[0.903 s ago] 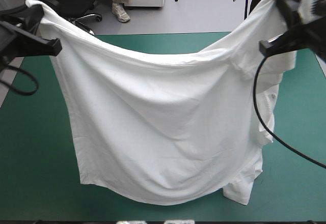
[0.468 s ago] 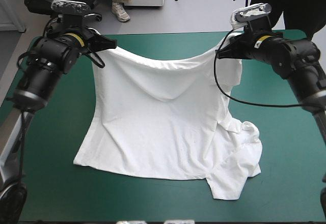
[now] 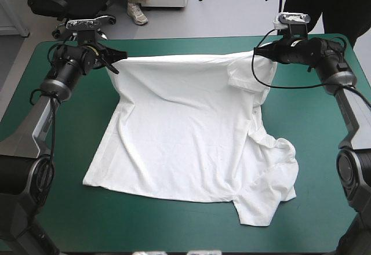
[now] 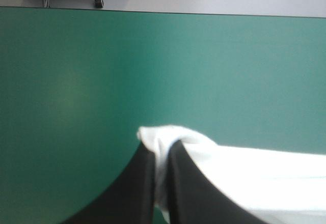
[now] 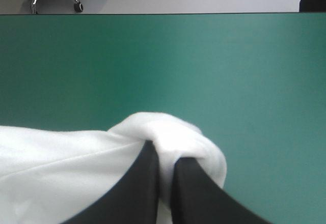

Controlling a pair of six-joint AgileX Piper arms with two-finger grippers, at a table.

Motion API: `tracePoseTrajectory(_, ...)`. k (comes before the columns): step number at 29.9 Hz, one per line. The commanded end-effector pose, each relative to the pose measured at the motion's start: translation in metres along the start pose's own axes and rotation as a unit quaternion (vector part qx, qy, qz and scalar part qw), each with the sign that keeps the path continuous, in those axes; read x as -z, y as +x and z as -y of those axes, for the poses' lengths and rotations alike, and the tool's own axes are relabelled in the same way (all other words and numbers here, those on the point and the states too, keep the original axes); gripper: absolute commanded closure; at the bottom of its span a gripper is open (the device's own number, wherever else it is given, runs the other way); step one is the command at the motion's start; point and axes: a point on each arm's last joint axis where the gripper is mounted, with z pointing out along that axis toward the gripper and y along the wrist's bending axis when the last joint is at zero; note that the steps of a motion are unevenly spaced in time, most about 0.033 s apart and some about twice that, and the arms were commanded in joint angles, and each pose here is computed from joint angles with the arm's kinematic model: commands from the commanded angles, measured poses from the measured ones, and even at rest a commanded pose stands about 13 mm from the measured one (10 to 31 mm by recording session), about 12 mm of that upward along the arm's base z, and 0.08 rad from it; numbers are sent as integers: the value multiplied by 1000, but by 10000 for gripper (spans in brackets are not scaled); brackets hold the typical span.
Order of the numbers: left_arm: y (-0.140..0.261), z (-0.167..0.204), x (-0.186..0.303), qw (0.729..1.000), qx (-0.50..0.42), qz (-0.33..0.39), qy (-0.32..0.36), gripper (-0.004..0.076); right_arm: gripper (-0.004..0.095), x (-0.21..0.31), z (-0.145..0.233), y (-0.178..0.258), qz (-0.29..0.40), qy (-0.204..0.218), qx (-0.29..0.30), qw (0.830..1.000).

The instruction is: Fold the cloth

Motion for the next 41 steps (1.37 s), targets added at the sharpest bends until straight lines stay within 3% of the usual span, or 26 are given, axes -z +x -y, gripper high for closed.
tracePoseTrajectory(1, -21, 1, 11, 997, 0, 74, 10, 741, 924, 11, 3, -24, 62, 1, -7, 998)
tracePoseTrajectory(4, -13, 3, -9, 998, -1, 62, 12, 741, 892, -10, 7, -14, 34, 0, -11, 999)
tracePoseTrajectory(8, 0, 4, -33, 999, 0, 33, 11, 700, 665, -28, 10, 1, -17, -6, -9, 1000)
tracePoseTrajectory(10, 7, 6, -39, 1000, 19, 10, 19, 576, 497, -31, 10, 6, -35, -13, -15, 999)
tracePoseTrajectory(12, 10, 8, -38, 999, 14, -13, 32, 389, 355, -31, 8, 6, -40, -20, -22, 999)
tracePoseTrajectory(15, 5, 8, -27, 999, -36, -25, 32, 157, 308, -23, 4, -2, -45, -31, -13, 998)
tracePoseTrajectory(17, -6, 4, -12, 999, -39, -4, 30, 86, 326, -15, 4, -10, -48, -37, -9, 998)
tracePoseTrajectory(29, -44, -17, 147, 994, -57, 89, 5, 175, 404, 101, -17, -38, -62, -50, 42, 996)
tracePoseTrajectory(33, -33, -22, 193, 994, -66, 91, 2, 187, 405, 138, -26, -29, -87, -57, 54, 993)
tracePoseTrajectory(41, 21, -27, 239, 993, -74, 88, 5, 187, 409, 169, -21, 14, -128, -5, 67, 990)
